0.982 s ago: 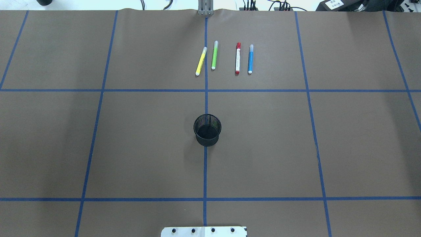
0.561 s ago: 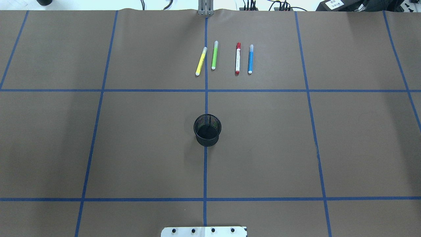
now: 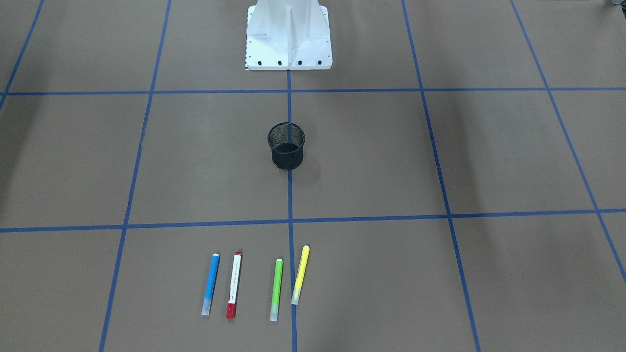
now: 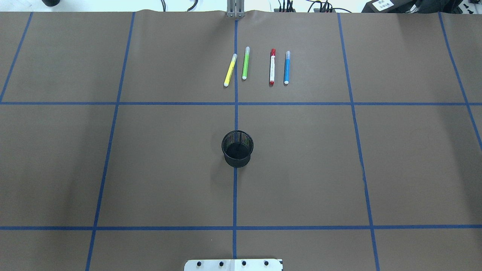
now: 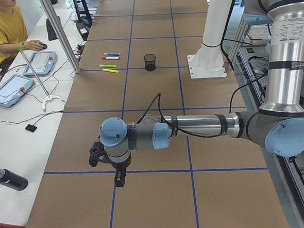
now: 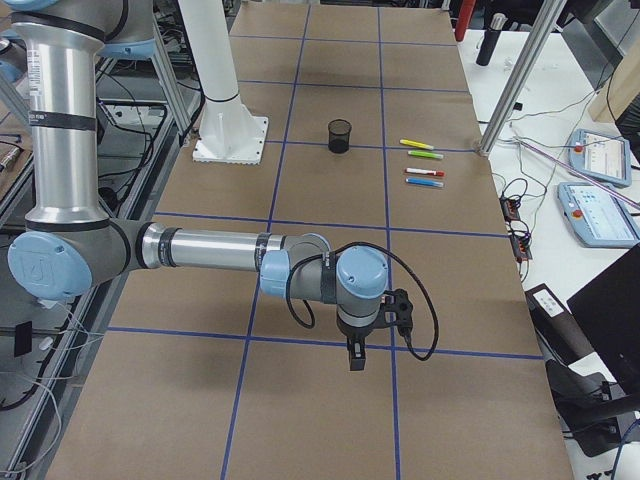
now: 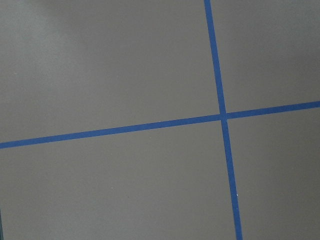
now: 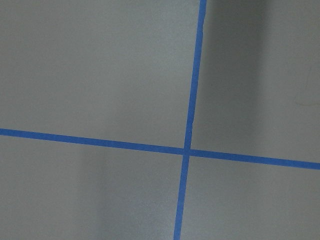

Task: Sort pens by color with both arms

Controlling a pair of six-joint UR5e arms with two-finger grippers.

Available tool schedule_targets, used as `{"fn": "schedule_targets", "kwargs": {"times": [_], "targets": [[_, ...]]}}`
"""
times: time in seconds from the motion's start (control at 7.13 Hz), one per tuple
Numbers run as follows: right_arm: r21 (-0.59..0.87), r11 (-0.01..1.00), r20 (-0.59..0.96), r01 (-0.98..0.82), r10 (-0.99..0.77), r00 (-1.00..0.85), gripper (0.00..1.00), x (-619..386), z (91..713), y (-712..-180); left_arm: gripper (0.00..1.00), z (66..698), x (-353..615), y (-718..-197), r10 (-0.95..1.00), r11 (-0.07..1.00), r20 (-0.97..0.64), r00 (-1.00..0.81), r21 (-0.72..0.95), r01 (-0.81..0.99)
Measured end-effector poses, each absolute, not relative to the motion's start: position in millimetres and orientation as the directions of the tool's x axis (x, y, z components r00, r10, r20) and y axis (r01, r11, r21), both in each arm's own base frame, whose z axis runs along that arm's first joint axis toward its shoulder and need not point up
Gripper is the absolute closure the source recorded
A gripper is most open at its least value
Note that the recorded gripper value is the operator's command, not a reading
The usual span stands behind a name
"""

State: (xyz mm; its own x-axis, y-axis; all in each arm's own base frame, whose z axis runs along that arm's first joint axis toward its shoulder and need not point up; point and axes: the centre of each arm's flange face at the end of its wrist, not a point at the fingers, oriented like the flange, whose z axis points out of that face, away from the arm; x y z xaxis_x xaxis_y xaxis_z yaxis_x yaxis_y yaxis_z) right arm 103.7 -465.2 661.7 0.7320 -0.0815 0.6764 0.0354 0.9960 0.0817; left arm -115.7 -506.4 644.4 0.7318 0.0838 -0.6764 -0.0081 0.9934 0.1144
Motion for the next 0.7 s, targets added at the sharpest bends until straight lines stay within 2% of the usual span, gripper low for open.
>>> {"fn": "schedule_targets", "kwargs": {"times": [0.7], "targets": [[0.08, 0.996, 0.676, 0.035, -0.08, 0.733, 0.0, 103, 663, -464, 0.0, 617, -116, -508, 0.126, 0.985, -0.666, 0.735, 0.175, -0.01]]}}
